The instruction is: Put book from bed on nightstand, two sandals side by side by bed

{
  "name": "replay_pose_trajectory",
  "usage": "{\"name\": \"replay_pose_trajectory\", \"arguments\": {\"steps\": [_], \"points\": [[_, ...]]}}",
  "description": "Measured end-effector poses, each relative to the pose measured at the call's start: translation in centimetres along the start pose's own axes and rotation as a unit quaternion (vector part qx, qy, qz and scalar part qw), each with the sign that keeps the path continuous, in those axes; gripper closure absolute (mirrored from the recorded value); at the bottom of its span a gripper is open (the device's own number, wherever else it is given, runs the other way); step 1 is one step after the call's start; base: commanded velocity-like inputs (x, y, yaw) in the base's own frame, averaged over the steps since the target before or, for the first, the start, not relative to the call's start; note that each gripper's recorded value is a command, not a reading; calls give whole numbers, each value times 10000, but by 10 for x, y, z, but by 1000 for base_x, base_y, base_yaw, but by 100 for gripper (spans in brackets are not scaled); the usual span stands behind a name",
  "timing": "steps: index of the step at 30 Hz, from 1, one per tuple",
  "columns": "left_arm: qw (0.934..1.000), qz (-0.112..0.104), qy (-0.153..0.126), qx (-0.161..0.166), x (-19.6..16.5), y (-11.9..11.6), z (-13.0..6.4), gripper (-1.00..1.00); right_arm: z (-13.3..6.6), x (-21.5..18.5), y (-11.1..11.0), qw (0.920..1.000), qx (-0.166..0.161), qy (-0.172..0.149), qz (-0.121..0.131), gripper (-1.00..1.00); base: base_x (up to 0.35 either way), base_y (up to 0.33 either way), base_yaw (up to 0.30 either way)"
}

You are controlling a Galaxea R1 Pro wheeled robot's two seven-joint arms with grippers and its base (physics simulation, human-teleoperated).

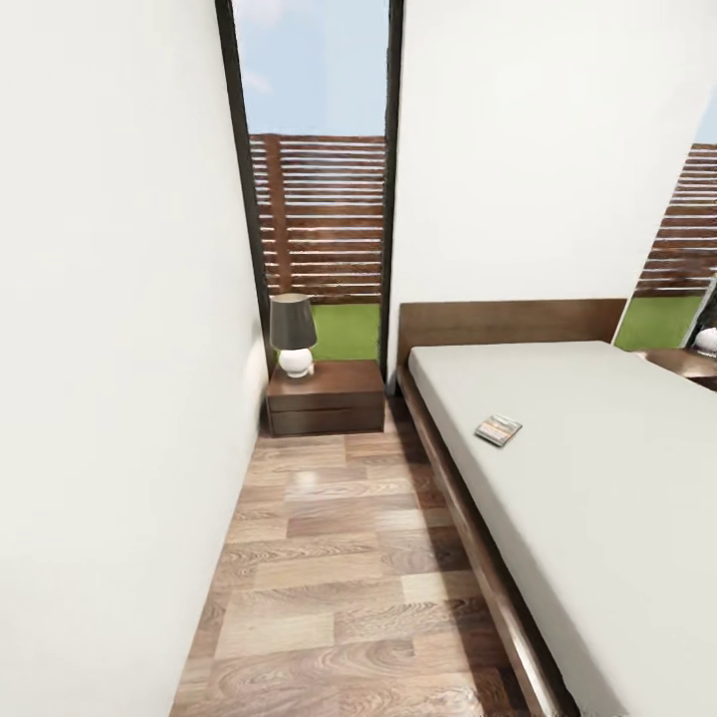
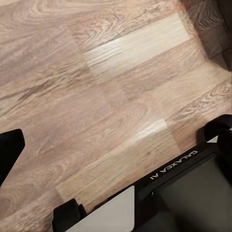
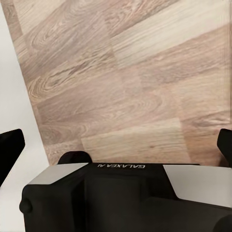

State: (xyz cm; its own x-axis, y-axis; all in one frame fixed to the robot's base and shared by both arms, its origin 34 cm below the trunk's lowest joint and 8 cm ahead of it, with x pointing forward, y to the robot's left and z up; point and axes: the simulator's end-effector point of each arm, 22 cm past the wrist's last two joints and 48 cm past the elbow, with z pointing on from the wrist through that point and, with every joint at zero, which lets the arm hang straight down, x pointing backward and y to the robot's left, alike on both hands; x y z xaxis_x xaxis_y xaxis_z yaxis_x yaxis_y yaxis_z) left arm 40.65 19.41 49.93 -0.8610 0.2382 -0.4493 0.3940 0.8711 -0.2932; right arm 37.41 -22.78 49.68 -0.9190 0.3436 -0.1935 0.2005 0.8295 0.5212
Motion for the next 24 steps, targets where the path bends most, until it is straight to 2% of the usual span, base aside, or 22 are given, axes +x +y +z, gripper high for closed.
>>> {"name": "replay_pose_trajectory", "arguments": {"steps": [5,24], "points": [[10000,2,-2,3,0,0,0,-100,0,0,0,10000,0,-1,-1,-100,146,34,-15],[10000,-5,-5,-3,0,0,0,-100,3,2,6,10000,-51,14,-6,-100,264,80,0]]}}
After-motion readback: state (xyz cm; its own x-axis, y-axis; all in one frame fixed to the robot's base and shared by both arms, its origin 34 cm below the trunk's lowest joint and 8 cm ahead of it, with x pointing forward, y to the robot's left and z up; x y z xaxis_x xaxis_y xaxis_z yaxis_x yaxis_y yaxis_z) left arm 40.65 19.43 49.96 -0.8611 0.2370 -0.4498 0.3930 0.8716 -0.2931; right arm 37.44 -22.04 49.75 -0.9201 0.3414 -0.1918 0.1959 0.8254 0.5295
